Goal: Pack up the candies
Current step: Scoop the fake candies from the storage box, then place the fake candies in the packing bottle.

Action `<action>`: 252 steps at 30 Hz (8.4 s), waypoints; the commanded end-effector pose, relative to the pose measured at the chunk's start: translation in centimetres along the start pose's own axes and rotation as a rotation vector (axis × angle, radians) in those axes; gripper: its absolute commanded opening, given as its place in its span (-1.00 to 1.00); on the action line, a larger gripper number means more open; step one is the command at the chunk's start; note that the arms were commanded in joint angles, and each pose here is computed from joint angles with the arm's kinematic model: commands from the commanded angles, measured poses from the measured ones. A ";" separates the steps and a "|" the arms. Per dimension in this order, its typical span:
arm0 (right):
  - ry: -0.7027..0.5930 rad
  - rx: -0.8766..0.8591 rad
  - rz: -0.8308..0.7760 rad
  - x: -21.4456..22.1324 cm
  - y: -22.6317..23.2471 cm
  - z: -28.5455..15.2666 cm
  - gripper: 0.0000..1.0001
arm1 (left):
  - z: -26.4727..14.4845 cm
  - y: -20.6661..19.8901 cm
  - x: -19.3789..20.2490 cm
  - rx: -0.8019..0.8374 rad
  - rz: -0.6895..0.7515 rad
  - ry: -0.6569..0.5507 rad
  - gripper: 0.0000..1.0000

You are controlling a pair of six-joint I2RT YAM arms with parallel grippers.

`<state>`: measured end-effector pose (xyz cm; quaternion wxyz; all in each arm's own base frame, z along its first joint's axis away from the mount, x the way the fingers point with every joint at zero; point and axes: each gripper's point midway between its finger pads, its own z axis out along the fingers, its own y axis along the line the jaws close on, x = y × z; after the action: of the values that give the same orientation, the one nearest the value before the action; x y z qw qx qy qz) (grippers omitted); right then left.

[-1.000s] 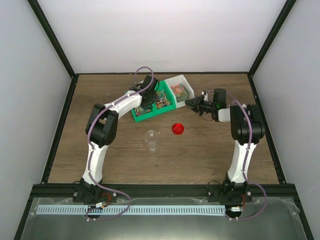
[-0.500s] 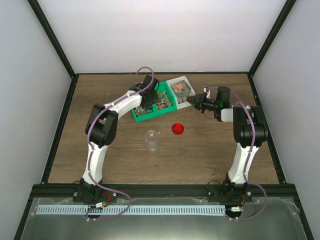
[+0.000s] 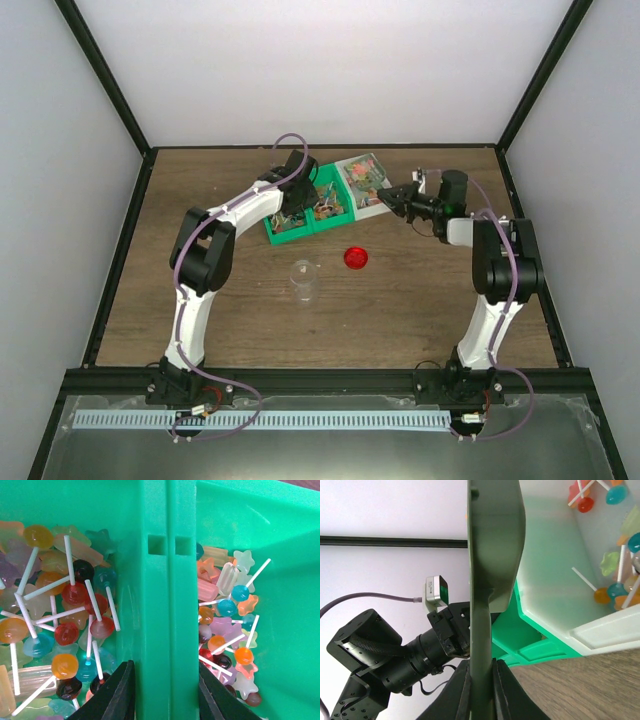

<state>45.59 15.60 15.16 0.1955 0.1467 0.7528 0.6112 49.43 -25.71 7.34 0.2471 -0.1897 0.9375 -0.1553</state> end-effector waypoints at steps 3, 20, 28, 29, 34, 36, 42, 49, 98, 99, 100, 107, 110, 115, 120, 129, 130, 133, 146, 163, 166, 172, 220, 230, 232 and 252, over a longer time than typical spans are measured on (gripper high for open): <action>-0.001 -0.038 -0.034 0.4 1.1 -1.4 -0.99 | -0.4 -2.7 2.8 0.133 -0.050 0.134 -0.80; 0.080 -0.032 -0.037 6.6 3.2 -4.4 -0.99 | -4.2 -4.4 -0.4 0.191 0.049 0.036 -0.10; 0.136 -0.018 -0.021 10.8 3.3 -6.2 -0.99 | -4.9 -4.1 -0.7 0.192 0.060 0.033 0.06; 0.144 -0.019 -0.014 11.3 3.4 -6.4 -0.99 | -5.2 -4.1 -0.9 0.193 0.062 0.028 0.06; 0.203 -0.035 -0.023 14.2 4.1 -7.5 -0.99 | -6.1 -4.0 -1.7 0.203 0.060 0.008 0.06; 0.215 -0.037 -0.035 15.1 4.5 -8.0 -0.99 | -6.5 -4.0 -2.0 0.207 0.061 -0.003 0.06; 0.257 -0.077 -0.056 17.9 5.8 -9.4 -0.99 | -7.4 -3.7 -2.5 0.214 0.071 -0.020 0.05; 0.306 -0.100 -0.076 20.7 6.9 -10.7 -0.99 | -7.8 -2.8 -2.0 0.211 0.066 -0.023 0.05; 0.448 0.226 -0.307 26.5 8.5 -8.8 -0.99 | -7.9 0.7 -2.3 0.149 0.082 -0.051 0.04; 0.450 0.230 -0.316 26.4 8.6 -8.8 -0.99 | -7.9 0.8 -2.3 0.149 0.082 -0.050 0.04; 0.451 0.243 -0.318 26.3 8.5 -8.7 -0.99 | -7.9 0.8 -2.2 0.150 0.083 -0.049 0.05; 0.470 0.285 -0.353 26.0 8.0 -8.3 -0.99 | -7.8 1.0 -2.0 0.154 0.075 -0.044 0.04; 0.477 0.288 -0.358 26.1 7.9 -8.3 -0.99 | -7.8 1.2 -2.0 0.151 0.070 -0.044 0.04; 0.488 0.316 -0.369 26.2 7.8 -8.1 -0.99 | -7.9 1.4 -2.1 0.149 0.066 -0.047 0.05; 0.500 0.350 -0.389 26.8 7.7 -7.8 -0.99 | -7.8 1.3 -2.0 0.162 0.051 -0.046 0.04; 0.499 0.379 -0.417 26.7 8.2 -8.0 -0.99 | -7.8 1.4 -1.9 0.164 0.044 -0.047 0.05; 0.499 0.385 -0.421 26.6 8.1 -8.0 -0.99 | -7.7 1.4 -1.9 0.164 0.045 -0.046 0.05; 0.498 0.394 -0.435 26.6 8.2 -8.1 -0.99 | -7.8 1.5 -1.9 0.162 0.044 -0.049 0.05; 0.489 0.377 -0.472 26.8 9.1 -8.0 -0.99 | -7.4 1.9 -1.7 0.159 0.035 -0.035 0.05; 0.470 0.362 -0.547 27.3 9.9 -8.0 -0.99 | -7.1 2.4 -1.6 0.162 0.023 -0.027 0.04; 0.473 0.370 -0.553 27.6 9.8 -7.9 -0.99 | -7.1 2.4 -1.6 0.165 0.020 -0.025 0.05; 0.457 0.376 -0.570 27.4 9.9 -8.0 -0.99 | -7.2 2.5 -1.6 0.164 0.018 -0.026 0.05; 0.454 0.511 -0.633 27.0 10.0 -6.9 -0.99 | -7.0 2.8 -1.7 0.179 0.012 -0.013 0.04; 0.439 0.494 -0.631 27.0 10.5 -7.1 -0.99 | -6.8 3.0 -1.4 0.180 0.009 -0.004 0.04; 0.435 0.493 -0.635 27.0 10.7 -7.2 -0.99 | -6.8 3.1 -1.3 0.179 0.008 -0.003 0.04; 0.449 0.484 -0.649 27.3 11.8 -7.6 -0.99 | -6.7 3.1 -1.1 0.188 -0.009 0.003 0.04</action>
<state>17.81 23.71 22.25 0.1436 -0.1782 0.9166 0.3277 45.84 -21.30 10.80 0.2488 -0.1649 0.9260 -0.2313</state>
